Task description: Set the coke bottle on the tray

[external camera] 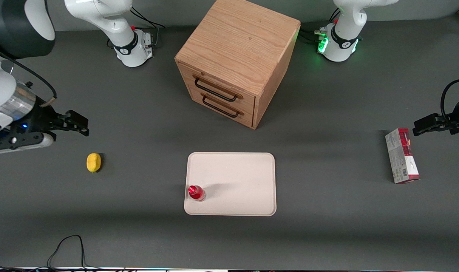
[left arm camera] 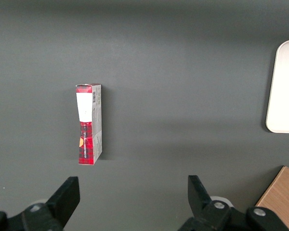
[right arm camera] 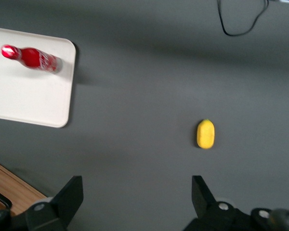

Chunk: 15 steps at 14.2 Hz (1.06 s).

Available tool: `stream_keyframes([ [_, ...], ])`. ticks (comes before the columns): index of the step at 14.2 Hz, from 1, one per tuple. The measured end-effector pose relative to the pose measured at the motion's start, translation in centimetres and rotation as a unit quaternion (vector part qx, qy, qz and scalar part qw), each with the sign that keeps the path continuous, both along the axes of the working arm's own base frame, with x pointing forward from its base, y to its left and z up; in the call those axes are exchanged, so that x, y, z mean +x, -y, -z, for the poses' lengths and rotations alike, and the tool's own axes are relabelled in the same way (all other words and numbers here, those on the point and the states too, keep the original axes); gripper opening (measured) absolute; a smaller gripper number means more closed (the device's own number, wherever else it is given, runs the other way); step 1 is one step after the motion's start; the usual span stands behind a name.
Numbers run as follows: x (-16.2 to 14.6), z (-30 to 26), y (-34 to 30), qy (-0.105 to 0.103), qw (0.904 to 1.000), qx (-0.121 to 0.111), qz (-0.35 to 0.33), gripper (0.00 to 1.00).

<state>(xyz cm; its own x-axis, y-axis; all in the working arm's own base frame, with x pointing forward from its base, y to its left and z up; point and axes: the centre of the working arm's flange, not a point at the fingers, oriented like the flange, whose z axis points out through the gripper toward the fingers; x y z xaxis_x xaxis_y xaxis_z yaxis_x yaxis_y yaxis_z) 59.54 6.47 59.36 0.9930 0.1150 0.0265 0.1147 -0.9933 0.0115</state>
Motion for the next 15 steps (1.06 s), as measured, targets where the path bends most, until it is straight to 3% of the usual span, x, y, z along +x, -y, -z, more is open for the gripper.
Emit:
stream_keyframes([
  [5, -0.4, 0.9, 3.9, -0.013, 0.9995, -0.004, 0.03, 1.0],
  [15, -0.8, 0.3, 6.7, -0.015, 0.9983, -0.006, 0.056, 1.0],
])
